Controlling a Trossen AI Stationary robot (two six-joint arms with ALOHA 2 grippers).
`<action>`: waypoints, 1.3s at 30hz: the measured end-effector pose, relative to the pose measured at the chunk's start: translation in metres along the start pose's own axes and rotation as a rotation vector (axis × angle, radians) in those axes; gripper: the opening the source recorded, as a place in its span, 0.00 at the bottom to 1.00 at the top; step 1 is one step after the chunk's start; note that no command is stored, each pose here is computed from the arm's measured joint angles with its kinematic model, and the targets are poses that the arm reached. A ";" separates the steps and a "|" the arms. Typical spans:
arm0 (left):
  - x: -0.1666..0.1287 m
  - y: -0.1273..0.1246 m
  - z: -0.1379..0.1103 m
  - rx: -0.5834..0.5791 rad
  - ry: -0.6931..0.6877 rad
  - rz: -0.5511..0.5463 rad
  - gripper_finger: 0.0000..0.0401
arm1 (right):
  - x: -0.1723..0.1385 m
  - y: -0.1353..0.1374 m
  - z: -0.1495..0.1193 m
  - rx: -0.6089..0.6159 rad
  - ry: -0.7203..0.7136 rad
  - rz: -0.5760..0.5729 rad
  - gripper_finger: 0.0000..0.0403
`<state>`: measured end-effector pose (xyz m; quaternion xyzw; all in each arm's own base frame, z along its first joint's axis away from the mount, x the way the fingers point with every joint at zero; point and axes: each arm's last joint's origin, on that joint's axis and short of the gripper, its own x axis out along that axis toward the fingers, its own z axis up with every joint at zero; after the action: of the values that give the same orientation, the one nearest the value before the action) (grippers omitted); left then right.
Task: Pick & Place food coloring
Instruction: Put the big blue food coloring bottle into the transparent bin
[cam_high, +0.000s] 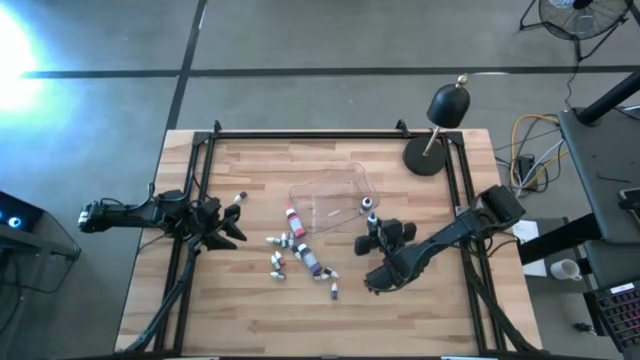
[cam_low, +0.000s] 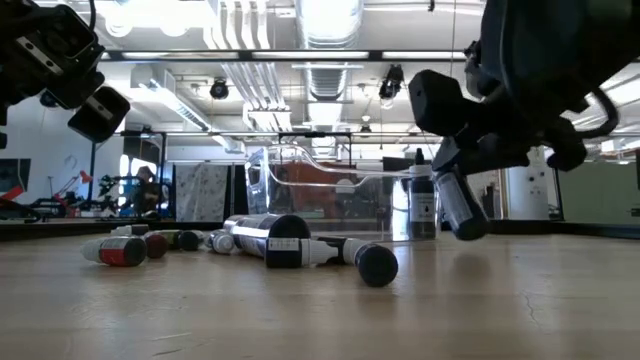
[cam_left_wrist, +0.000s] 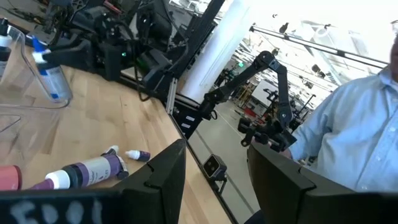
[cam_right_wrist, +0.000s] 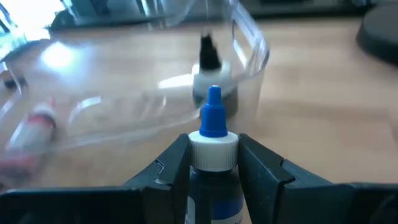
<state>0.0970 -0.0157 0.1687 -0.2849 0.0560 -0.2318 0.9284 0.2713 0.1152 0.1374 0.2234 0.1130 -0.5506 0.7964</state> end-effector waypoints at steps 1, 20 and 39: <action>0.000 0.000 0.000 0.000 0.000 0.000 0.37 | 0.001 -0.002 0.000 0.008 -0.016 0.002 0.25; 0.000 0.000 0.000 0.000 0.000 0.000 0.37 | 0.003 0.000 0.000 -0.057 0.010 -0.009 0.41; 0.000 0.000 0.000 0.000 0.000 0.000 0.37 | -0.008 0.009 0.017 -0.113 0.129 -0.016 0.11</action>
<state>0.0970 -0.0157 0.1687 -0.2851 0.0561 -0.2317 0.9284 0.2755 0.1163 0.1572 0.2121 0.1966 -0.5343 0.7943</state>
